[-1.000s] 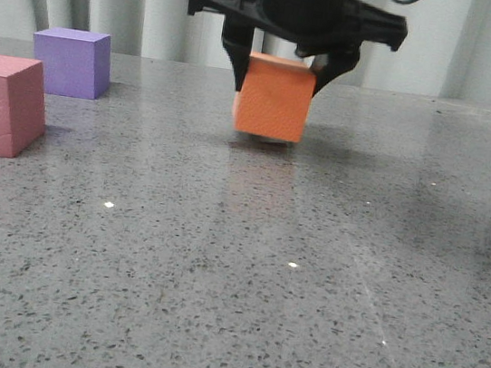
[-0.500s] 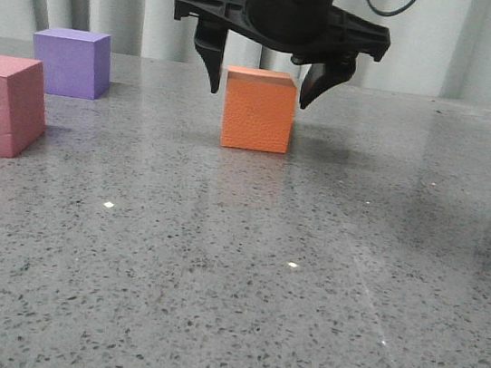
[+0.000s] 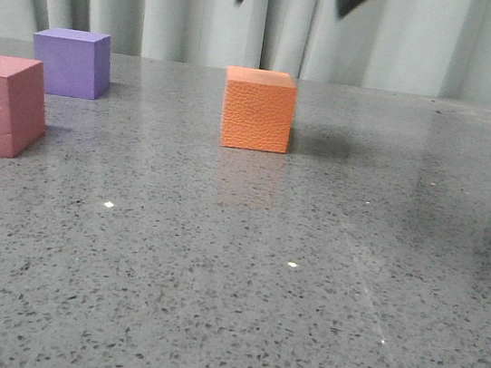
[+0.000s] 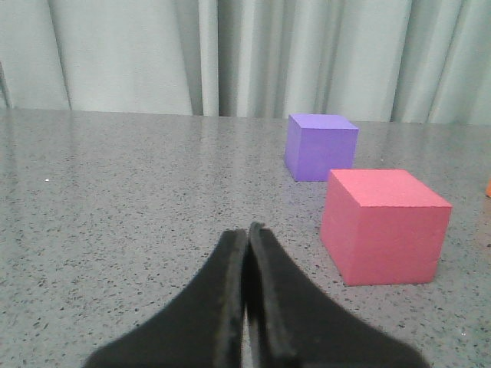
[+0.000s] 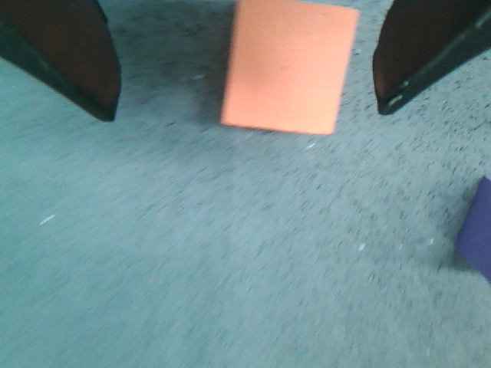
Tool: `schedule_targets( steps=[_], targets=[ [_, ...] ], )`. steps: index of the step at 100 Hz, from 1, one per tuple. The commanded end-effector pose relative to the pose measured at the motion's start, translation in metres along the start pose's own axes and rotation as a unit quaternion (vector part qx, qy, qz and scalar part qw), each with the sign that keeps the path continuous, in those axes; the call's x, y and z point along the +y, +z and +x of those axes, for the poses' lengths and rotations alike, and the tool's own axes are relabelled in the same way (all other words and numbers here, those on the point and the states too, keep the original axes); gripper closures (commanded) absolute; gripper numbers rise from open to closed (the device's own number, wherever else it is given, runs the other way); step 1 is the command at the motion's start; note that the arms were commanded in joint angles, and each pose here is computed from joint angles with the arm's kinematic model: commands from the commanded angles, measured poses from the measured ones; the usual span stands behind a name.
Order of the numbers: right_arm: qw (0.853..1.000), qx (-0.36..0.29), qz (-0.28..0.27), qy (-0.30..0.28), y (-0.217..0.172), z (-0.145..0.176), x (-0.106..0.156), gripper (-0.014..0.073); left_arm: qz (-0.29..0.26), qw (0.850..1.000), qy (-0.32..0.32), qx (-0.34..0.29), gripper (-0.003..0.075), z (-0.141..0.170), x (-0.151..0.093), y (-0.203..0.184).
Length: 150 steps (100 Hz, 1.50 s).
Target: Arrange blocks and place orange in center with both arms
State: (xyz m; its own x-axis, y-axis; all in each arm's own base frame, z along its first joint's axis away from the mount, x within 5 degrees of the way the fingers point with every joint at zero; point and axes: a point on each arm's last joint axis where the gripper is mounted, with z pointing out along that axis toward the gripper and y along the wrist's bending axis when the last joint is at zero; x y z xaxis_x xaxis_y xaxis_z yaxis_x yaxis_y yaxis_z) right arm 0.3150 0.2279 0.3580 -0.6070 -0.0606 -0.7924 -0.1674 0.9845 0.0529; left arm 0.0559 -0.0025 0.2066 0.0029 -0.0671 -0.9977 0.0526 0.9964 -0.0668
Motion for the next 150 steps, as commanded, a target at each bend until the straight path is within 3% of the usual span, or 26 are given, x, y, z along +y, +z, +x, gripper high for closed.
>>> schedule_targets(
  steps=[1,20,35,42,51,69,101,150],
  targets=[
    [0.996,-0.081,0.007,-0.029,-0.050,-0.030,-0.018,-0.0059,0.010,1.000,-0.003,-0.024,0.0739,0.010,-0.001,0.000],
    [0.992,-0.119,0.013,-0.043,-0.093,-0.025,-0.046,-0.0059,0.010,1.000,-0.003,-0.024,0.0739,0.010,-0.001,0.000],
    [0.991,-0.123,0.014,-0.056,-0.119,0.005,-0.069,-0.0057,0.010,1.000,-0.003,-0.024,0.0739,0.010,-0.001,0.000],
    [0.991,-0.124,0.015,-0.055,-0.132,0.020,-0.081,-0.0013,0.010,1.000,-0.003,-0.024,0.0739,0.010,-0.001,0.000],
    [0.991,-0.122,0.020,-0.052,-0.148,0.038,-0.096,0.0143,0.010,1.000,-0.003,-0.024,0.0739,0.010,-0.001,0.000],
    [0.991,-0.123,0.035,-0.038,-0.175,0.068,-0.123,0.0664,0.010,1.000,-0.003,-0.024,0.0739,0.010,-0.001,0.000],
    [0.988,-0.153,0.029,-0.018,-0.203,0.085,-0.142,0.0662,0.010,1.000,-0.003,-0.024,0.0739,0.010,-0.001,0.000],
    [0.988,-0.147,0.027,-0.025,-0.197,0.092,-0.142,0.0662,0.010,1.000,-0.003,-0.024,0.0739,0.010,-0.001,0.000]
  ],
)
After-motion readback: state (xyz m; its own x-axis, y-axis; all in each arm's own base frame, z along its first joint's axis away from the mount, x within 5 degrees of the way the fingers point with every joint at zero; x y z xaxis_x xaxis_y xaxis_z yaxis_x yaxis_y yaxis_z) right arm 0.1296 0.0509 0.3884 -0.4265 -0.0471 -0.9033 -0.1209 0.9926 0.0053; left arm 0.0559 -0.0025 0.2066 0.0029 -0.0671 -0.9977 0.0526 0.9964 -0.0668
